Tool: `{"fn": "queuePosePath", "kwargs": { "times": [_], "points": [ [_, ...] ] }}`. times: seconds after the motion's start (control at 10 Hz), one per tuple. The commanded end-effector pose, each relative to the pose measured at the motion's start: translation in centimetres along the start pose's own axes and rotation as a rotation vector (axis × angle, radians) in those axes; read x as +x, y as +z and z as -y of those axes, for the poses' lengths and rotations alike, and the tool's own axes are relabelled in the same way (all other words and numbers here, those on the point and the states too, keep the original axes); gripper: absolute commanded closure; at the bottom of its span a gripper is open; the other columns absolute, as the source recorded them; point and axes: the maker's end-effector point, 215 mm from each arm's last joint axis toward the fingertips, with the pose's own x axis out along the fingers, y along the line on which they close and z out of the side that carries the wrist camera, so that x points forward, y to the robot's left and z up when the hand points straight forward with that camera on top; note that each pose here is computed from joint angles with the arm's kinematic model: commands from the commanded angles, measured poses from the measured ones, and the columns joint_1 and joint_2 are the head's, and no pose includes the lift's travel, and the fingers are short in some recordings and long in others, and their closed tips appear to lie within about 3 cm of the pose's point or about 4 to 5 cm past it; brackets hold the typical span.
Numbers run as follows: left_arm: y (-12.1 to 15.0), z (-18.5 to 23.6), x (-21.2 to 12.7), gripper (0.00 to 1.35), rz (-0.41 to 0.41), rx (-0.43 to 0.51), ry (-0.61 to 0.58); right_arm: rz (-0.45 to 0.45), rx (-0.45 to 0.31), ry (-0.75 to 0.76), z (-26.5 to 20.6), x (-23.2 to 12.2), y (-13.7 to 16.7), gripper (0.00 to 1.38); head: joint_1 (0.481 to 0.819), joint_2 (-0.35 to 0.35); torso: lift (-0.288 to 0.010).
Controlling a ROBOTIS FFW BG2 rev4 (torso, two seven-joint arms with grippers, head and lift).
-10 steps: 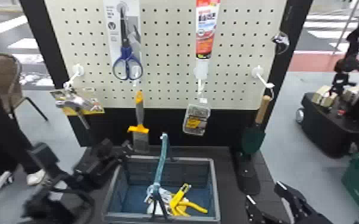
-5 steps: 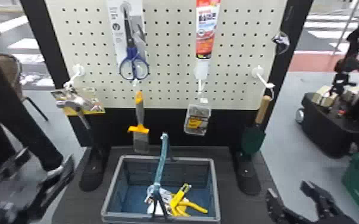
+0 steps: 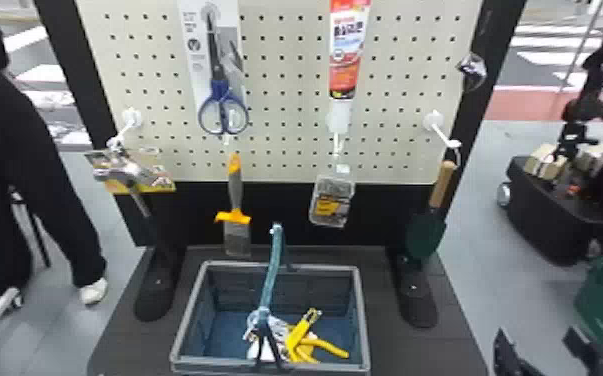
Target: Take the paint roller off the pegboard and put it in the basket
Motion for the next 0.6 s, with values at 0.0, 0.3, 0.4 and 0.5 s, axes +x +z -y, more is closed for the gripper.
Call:
{"fn": "queuePosePath", "kwargs": {
  "times": [0.0,0.3,0.4,0.5],
  "points": [
    [-1.7,0.9,-1.1,0.28,-0.023,-0.038,-0.003,-0.039,0.016,0.045,-1.4,-0.2,-2.0,0.50,0.549,0.000,-0.100],
    [-0.4,1.4,0.1,0.28,0.013,-0.088,0.001,-0.023,0.015,0.099,-2.6,0.8,-1.9,0.50,0.549,0.000,-0.100],
    [-0.1,2.2,0.4,0.28,0.023,-0.115,-0.007,-0.021,0.016,0.113,-2.9,0.8,-2.1,0.50,0.549,0.000,-0.100],
    [0.6,2.6,0.5,0.28,0.042,-0.139,-0.010,-0.016,0.015,0.118,-3.0,0.8,-1.9,0.50,0.549,0.000,-0.100]
  ]
}}
